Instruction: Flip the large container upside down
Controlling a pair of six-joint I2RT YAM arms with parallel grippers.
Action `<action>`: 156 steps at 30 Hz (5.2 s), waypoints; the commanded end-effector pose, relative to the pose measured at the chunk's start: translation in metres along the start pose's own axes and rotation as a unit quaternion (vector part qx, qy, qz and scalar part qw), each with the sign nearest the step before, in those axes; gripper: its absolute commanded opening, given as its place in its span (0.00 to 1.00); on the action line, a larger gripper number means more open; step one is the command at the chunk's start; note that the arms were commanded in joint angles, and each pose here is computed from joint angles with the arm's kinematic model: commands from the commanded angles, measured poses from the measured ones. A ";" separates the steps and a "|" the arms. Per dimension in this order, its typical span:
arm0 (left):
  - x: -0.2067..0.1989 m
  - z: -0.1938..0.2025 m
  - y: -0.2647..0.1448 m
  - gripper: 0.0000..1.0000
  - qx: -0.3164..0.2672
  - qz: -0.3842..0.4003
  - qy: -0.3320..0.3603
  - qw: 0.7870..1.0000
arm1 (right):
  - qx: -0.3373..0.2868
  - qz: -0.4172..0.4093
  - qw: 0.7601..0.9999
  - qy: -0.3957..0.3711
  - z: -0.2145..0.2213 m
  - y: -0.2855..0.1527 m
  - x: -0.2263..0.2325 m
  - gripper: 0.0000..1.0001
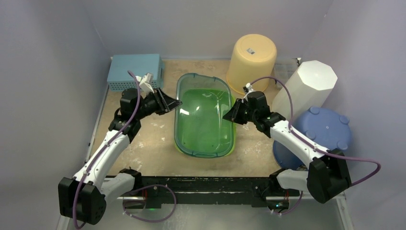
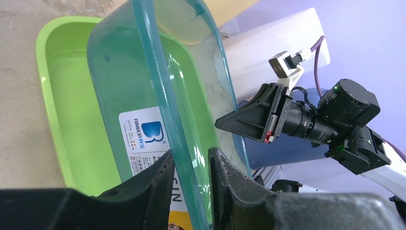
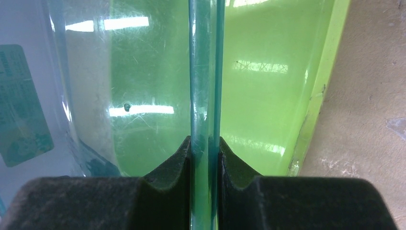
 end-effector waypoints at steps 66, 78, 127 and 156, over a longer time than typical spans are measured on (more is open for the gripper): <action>-0.031 -0.035 -0.024 0.00 -0.050 -0.086 0.099 0.990 | 0.061 -0.136 0.989 -0.019 -0.017 0.070 0.034 0.80; -0.021 -0.027 -0.020 0.14 -0.042 -0.089 0.080 0.992 | 0.082 -0.123 0.988 0.035 -0.011 0.101 0.029 0.03; 0.014 0.086 -0.081 0.45 0.054 -0.022 -0.085 0.995 | 0.047 -0.145 0.987 0.056 -0.029 0.072 0.051 0.00; -0.020 0.024 -0.085 0.00 -0.095 -0.066 0.022 0.993 | 0.050 -0.172 0.983 0.025 -0.033 0.046 0.065 0.49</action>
Point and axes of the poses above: each gripper's point midway between its finger pads, its own y axis out along the fingers, its own x axis along the line the jaws close on, z = x × y, the point moved 8 cm from there along -y, back along the fingers, and after that the axes turned 6 degrees about -y, right-handed, at the moved point
